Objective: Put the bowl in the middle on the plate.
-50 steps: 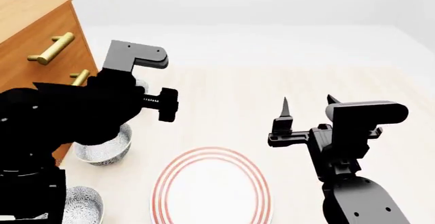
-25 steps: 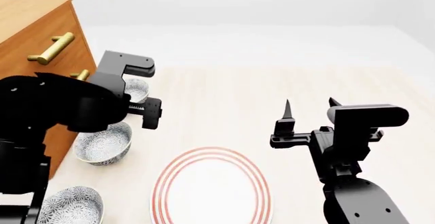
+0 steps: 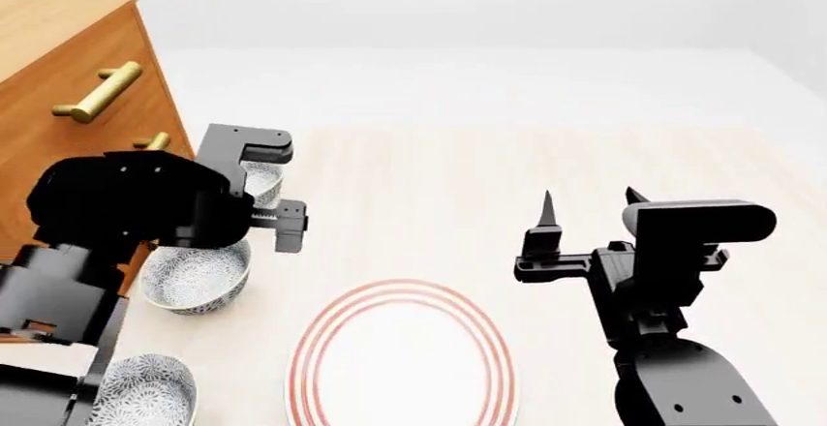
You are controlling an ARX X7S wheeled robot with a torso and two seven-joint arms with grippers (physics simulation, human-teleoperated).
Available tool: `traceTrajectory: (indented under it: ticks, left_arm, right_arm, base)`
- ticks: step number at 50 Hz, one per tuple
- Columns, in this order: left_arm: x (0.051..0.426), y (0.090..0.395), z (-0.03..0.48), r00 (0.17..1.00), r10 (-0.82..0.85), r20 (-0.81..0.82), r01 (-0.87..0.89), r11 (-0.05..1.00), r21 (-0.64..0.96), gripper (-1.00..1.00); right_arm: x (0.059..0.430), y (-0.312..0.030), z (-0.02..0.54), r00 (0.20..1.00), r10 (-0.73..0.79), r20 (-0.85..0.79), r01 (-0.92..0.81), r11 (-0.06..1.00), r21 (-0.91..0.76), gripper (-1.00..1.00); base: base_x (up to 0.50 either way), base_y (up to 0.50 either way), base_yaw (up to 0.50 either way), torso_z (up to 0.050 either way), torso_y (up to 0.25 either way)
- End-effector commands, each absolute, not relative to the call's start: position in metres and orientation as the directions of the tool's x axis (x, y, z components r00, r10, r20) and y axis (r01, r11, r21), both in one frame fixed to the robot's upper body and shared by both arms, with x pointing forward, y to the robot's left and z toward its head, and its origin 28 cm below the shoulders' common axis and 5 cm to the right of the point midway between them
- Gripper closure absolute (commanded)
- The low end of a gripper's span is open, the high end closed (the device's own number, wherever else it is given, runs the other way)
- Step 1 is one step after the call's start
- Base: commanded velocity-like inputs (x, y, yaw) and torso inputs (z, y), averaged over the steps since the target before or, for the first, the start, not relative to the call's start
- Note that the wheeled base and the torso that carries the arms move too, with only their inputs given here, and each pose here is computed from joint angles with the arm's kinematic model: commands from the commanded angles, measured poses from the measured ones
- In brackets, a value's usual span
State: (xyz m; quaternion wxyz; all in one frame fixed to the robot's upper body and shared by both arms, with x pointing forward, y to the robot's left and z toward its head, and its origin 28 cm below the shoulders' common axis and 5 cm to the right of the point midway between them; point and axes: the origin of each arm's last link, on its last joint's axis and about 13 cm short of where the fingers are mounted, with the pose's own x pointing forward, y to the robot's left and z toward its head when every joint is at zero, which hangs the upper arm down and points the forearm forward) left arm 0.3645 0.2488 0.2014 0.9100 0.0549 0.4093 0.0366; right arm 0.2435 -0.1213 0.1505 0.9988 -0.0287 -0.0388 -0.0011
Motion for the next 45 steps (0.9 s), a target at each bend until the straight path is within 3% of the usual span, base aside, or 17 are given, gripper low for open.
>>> traceTrajectory:
  ticks: [1, 30, 31, 45]
  left_arm:
    - [0.369, 0.254, 0.172, 0.614, 0.139, -0.777, -0.043, 0.989, 0.143, -1.0]
    - [0.368, 0.256, 0.135, 0.558, 0.173, -0.812, -0.053, 0.984, 0.173, -1.0]
    - [0.367, 0.256, 0.136, 0.57, 0.181, -0.802, -0.058, 0.982, 0.181, 1.0]
    - [0.365, 0.256, 0.138, 0.575, 0.172, -0.8, -0.039, 0.982, 0.183, 1.0]
  right_arm:
    - [0.242, -0.124, 0.152, 0.996, -0.013, 0.084, 0.017, 0.998, -0.052, -1.0]
    - [0.242, -0.126, 0.147, 0.997, -0.021, 0.08, 0.024, 0.999, -0.04, -1.0]
    - [0.242, -0.126, 0.147, 0.996, -0.021, 0.081, 0.024, 0.999, -0.041, -1.0]
    - [0.241, -0.127, 0.151, 0.995, -0.029, 0.093, 0.032, 0.999, -0.037, -1.0]
  base:
    - [0.0, 0.0, 0.0, 0.0, 0.0]
    - [0.0, 0.0, 0.0, 0.0, 0.0]
    - [0.0, 0.0, 0.0, 0.0, 0.0]
    - [0.0, 0.0, 0.0, 0.0, 0.0]
